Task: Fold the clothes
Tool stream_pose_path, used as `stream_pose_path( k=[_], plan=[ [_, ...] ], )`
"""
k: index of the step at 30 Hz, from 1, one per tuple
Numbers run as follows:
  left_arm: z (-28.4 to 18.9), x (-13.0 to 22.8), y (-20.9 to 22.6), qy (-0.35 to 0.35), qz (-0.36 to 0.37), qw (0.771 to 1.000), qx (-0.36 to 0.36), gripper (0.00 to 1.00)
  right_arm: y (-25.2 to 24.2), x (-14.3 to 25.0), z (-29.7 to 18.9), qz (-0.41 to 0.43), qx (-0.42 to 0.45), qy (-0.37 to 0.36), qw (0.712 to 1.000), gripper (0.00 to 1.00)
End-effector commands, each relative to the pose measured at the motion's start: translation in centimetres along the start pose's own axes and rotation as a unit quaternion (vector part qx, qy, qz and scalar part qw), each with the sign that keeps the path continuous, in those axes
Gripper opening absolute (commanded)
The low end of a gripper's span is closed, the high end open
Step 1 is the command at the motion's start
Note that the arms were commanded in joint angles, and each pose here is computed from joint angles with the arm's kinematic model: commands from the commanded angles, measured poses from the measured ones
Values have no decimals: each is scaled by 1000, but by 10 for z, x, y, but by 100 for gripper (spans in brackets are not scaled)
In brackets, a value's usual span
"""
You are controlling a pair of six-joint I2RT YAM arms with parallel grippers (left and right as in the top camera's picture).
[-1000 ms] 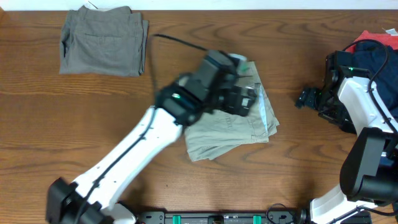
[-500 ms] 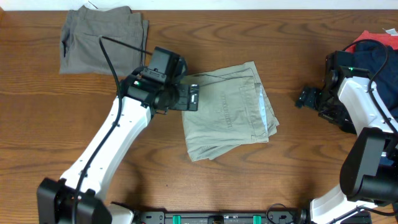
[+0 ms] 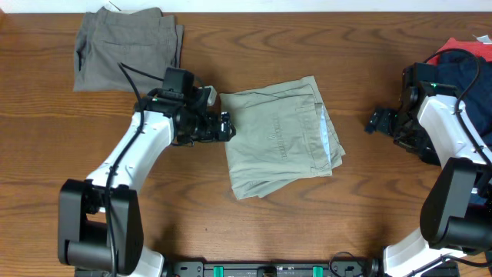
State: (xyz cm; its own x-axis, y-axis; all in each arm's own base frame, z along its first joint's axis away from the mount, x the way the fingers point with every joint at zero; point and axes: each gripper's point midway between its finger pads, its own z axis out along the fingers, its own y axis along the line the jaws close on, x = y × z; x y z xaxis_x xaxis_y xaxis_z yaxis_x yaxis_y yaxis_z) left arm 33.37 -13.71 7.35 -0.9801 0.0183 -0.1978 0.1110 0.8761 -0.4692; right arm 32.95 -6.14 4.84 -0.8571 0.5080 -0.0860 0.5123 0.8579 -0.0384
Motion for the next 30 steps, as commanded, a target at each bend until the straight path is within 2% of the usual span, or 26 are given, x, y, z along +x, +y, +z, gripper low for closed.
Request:
stream_pose_path(
  k=[1,4,16,21,30],
  plan=[
    [5,7,0,18,1,998,64,98,-1,-6,-8,2,-1,-15,1000,99],
    [5,6,1,18,-6,994,105,98,-1,-6,-8,2,-1,-15,1000,99],
    [25,19,15,32,-27,992,121,98,-1,-6,-8,2,-1,-15,1000,99],
    [31,26,5,22,-26,985,171,98,-1,-6,-8,2,-1,-15,1000,99],
    [44,33,12,13,-74,982,171,98,-1,-6,-8,2,-1,-15,1000,99]
  ],
)
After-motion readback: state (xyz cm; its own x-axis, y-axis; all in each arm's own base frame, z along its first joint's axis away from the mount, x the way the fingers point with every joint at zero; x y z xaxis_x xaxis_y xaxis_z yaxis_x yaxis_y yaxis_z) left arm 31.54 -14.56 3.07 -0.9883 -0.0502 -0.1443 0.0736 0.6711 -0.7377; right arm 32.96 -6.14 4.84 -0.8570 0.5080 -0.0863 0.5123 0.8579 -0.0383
